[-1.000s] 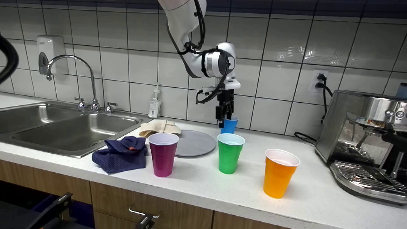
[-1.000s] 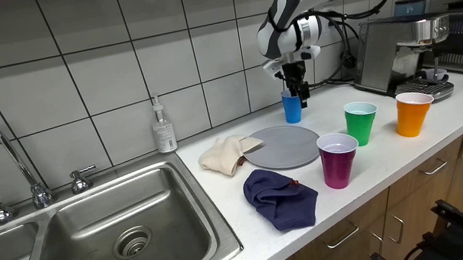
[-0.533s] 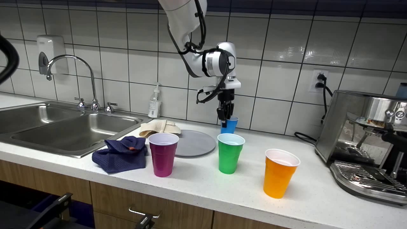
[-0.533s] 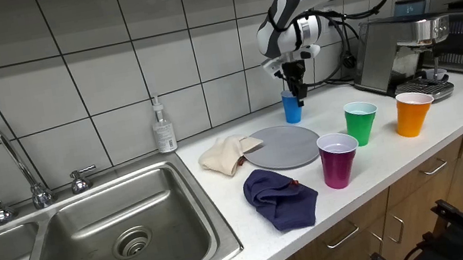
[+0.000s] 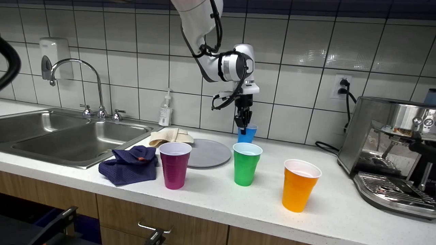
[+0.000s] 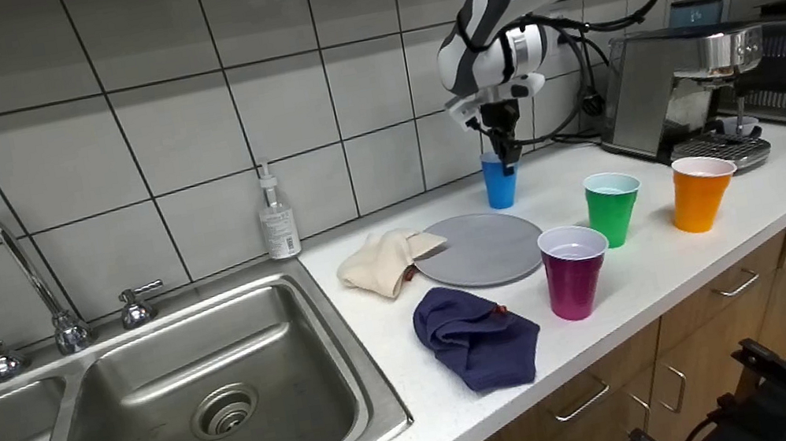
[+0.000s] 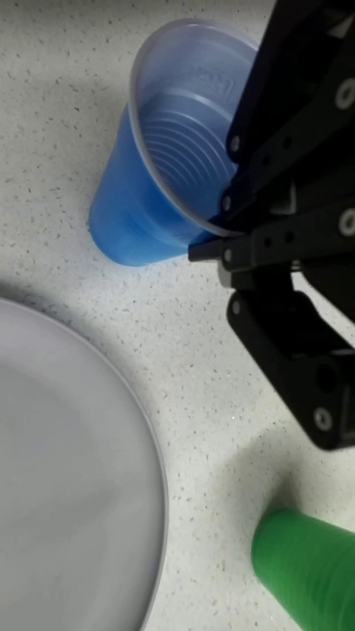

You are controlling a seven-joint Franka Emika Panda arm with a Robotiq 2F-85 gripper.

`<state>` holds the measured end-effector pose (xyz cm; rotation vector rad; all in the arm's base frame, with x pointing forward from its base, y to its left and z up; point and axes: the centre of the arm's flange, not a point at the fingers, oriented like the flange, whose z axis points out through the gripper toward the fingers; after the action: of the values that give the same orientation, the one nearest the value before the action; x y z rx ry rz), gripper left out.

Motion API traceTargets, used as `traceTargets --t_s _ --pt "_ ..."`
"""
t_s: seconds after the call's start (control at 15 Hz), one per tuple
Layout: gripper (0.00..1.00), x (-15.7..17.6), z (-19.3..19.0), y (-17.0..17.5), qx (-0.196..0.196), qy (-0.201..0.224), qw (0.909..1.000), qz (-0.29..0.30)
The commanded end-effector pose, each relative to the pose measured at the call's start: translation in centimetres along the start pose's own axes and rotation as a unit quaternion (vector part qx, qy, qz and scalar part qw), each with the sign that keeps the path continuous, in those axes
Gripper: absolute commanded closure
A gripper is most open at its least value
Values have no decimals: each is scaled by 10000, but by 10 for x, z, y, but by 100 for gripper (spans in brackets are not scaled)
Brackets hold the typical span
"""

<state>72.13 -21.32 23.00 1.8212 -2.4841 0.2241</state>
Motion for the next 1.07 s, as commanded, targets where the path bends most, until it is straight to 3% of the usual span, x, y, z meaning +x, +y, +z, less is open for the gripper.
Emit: traceTargets --t_s 0.0,0.4,1.0 --pt "99 3 -4 -11 31 -42 9998 198" --pt "99 0 -21 -2 162 -131 9997 108" --pt "99 -31 -47 16 277 -274 9991 -148"
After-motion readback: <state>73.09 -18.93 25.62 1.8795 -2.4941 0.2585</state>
